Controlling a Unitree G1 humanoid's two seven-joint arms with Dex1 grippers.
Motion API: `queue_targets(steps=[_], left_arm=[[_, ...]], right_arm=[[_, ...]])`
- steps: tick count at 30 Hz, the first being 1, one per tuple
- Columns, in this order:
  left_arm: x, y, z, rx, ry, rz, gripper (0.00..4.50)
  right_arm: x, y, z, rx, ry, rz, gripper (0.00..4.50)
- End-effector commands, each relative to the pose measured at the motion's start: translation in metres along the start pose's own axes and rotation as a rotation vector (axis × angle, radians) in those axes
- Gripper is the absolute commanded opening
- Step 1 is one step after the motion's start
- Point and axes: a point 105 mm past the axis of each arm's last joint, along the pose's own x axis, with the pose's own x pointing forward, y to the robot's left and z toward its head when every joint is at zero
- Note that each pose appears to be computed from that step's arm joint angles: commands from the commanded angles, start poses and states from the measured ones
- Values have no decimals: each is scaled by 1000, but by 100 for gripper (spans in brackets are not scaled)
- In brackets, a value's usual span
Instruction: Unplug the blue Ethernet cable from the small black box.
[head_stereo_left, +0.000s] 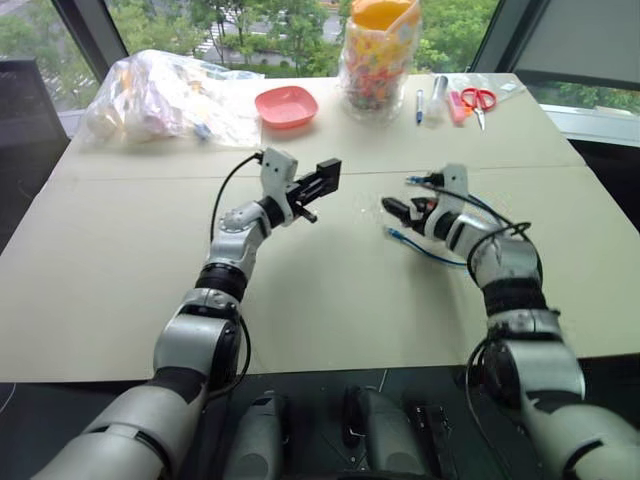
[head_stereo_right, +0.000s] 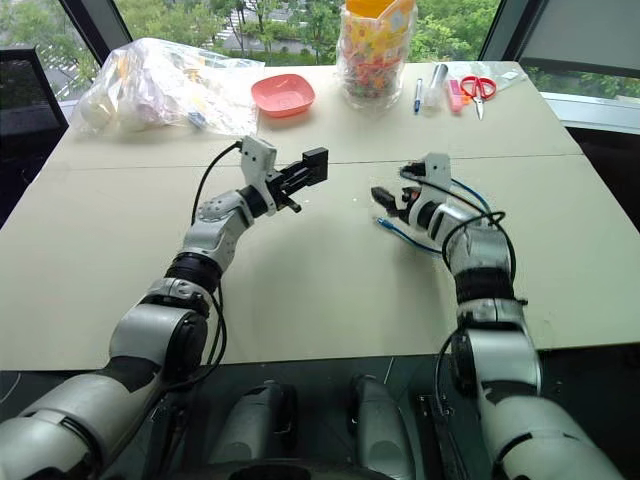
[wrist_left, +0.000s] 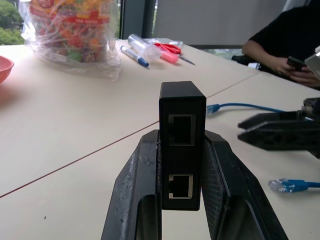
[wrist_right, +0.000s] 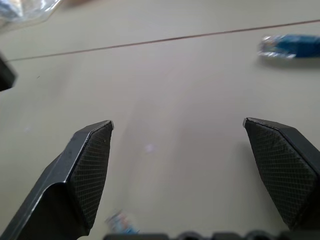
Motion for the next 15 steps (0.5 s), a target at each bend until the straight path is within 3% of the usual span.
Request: queue_targets(steps=[1, 3, 11, 12, 15], left_arm=[[11, -7, 3, 55, 4, 1, 46], [13, -8, -2, 59, 21, 5, 46], [10, -5, 2, 57, 35, -36, 416], [8, -4, 5, 54, 30, -53, 445], [-11, 5, 21, 39, -3, -129, 445]], right_arm=[[-14, 26, 31, -35, -132, 46, 443], [-18, 29, 32, -23, -154, 37, 443], [-34, 20, 42, -30, -215, -16, 450], [-36, 21, 43, -45, -220, -13, 450], [-50, 27, 45, -124, -231, 23, 450]])
